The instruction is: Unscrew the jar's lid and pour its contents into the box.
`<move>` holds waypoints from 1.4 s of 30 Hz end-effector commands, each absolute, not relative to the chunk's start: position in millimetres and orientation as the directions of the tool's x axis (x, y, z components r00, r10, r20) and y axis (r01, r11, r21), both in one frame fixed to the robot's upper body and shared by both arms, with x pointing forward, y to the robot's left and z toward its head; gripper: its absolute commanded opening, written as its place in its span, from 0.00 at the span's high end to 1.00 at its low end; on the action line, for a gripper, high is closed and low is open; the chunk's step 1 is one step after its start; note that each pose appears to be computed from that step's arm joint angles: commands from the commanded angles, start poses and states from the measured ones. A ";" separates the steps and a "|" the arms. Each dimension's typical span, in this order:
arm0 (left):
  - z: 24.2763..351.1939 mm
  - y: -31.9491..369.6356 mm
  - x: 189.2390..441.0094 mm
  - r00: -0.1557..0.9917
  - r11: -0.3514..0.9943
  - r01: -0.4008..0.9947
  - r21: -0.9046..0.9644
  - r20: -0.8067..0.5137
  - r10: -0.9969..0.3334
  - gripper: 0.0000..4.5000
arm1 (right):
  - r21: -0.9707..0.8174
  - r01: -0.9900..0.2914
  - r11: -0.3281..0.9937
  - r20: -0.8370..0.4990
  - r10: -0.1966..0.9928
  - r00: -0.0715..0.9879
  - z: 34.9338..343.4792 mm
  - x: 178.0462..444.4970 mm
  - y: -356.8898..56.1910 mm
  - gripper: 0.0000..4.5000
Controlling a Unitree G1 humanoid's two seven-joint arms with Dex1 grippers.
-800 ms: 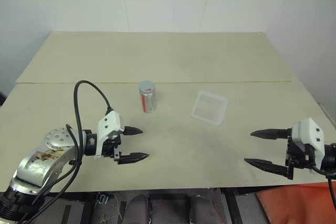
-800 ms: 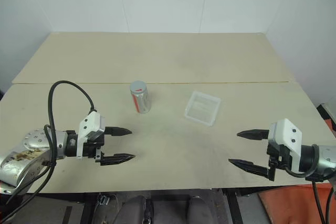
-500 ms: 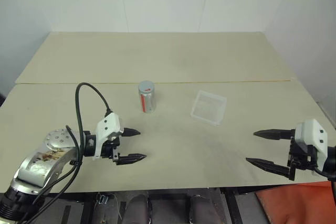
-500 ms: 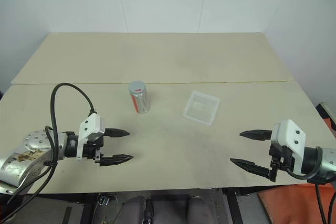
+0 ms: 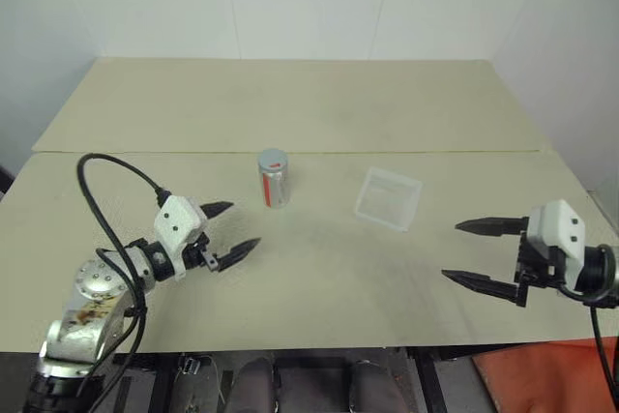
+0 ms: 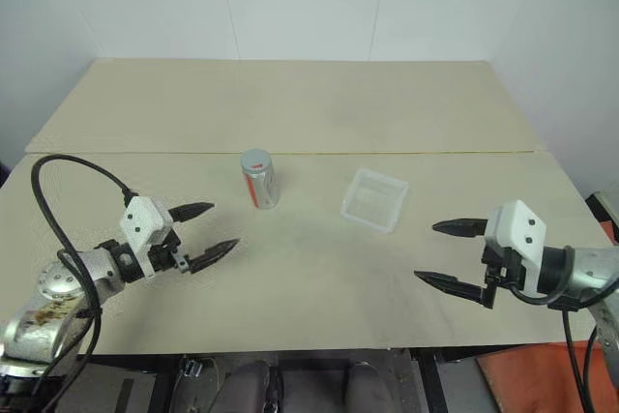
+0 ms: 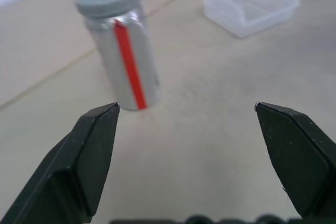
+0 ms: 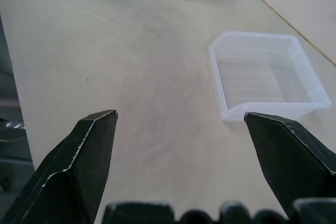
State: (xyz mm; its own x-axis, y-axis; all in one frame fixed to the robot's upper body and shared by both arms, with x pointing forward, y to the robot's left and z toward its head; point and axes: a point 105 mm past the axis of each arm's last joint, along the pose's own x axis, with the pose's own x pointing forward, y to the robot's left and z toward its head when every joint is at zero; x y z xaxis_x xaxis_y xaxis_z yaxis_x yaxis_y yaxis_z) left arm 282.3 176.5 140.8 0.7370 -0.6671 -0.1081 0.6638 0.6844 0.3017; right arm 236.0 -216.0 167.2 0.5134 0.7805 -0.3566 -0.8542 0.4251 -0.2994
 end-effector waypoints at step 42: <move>127.7 132.7 370.1 0.794 0.828 0.533 0.175 0.233 -0.561 0.00 | -0.359 -0.821 0.444 -0.285 0.786 0.549 168.0 227.5 -181.6 0.00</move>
